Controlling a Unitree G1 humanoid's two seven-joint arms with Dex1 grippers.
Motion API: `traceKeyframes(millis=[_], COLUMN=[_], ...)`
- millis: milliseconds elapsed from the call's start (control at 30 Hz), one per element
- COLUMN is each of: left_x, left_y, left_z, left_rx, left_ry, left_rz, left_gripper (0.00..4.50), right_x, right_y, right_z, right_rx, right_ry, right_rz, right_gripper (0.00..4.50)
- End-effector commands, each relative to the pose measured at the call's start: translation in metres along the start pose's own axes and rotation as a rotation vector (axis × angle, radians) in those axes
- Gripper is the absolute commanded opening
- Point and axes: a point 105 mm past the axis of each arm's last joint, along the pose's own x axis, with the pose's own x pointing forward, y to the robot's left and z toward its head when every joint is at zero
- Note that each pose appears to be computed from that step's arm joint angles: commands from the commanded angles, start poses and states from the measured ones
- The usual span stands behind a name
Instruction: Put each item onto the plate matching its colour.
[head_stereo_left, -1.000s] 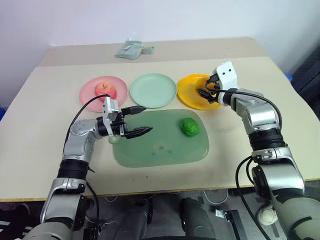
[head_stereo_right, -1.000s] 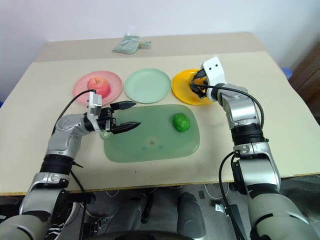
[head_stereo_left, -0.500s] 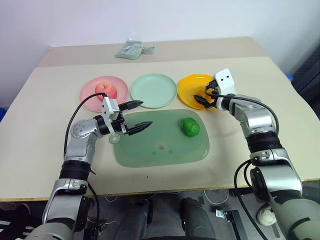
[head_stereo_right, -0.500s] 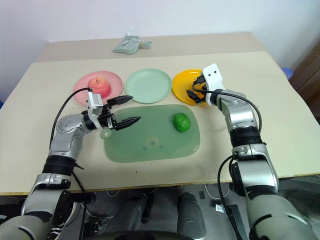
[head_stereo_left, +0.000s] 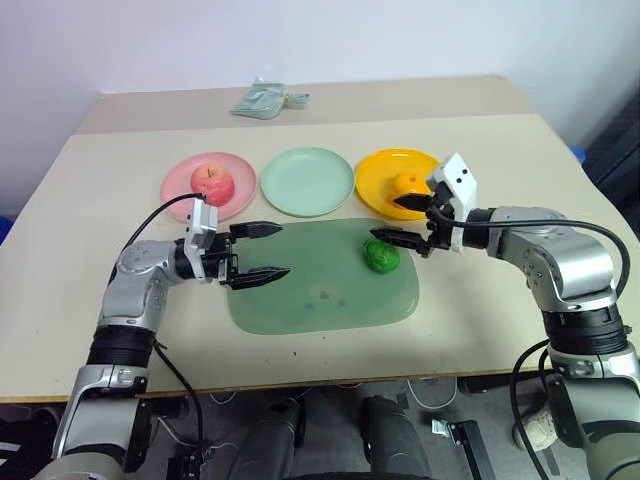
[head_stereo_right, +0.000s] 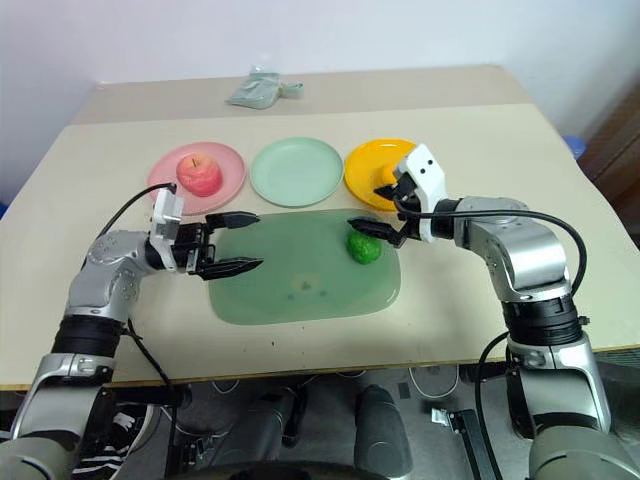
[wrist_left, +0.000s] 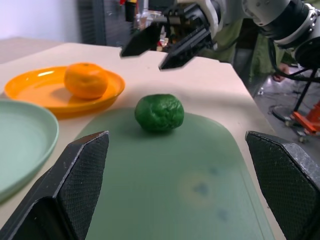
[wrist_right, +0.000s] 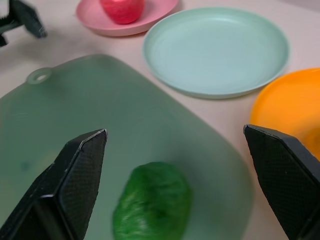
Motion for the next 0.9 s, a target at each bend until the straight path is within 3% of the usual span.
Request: traceKeyframes(millis=[33, 267, 367, 467, 600, 667, 800, 900], left_x=[-0.008, -0.011, -0.01, -0.01, -0.012, -0.015, -0.029, -0.035], left_y=[0.0, 0.002, 0.002, 0.002, 0.006, 0.015, 0.047, 0.06], left_z=[0.011, 0.01, 0.009, 0.009, 0.009, 0.007, 0.007, 0.008], left_rx=[0.007, 0.022, 0.024, 0.026, 0.038, 0.035, 0.105, 0.141], left_ry=[-0.006, 0.01, 0.009, 0.009, 0.008, 0.031, 0.06, 0.05], left_rz=[-0.033, -0.023, -0.02, -0.01, 0.013, 0.08, 0.319, 0.434], left_gripper=[4.5, 4.5, 4.5, 4.5, 4.5, 4.5, 4.5, 4.5], right_x=[0.002, 0.012, 0.015, 0.017, 0.02, 0.028, 0.059, 0.086], right_y=[0.007, 0.01, 0.007, 0.005, -0.002, 0.0, 0.002, 0.001], right_z=[-0.007, -0.04, -0.05, -0.03, -0.016, 0.004, 0.048, 0.065], right_rx=[-0.054, -0.079, -0.09, -0.061, -0.088, -0.088, -0.182, -0.18], right_ry=[0.05, 0.17, 0.2, 0.108, 0.059, -0.022, -0.182, -0.246], right_rz=[-0.005, -0.011, -0.03, -0.034, -0.061, -0.047, -0.091, -0.121], right_gripper=[4.47, 4.47, 3.58, 2.29, 2.29, 2.29, 2.29, 2.29])
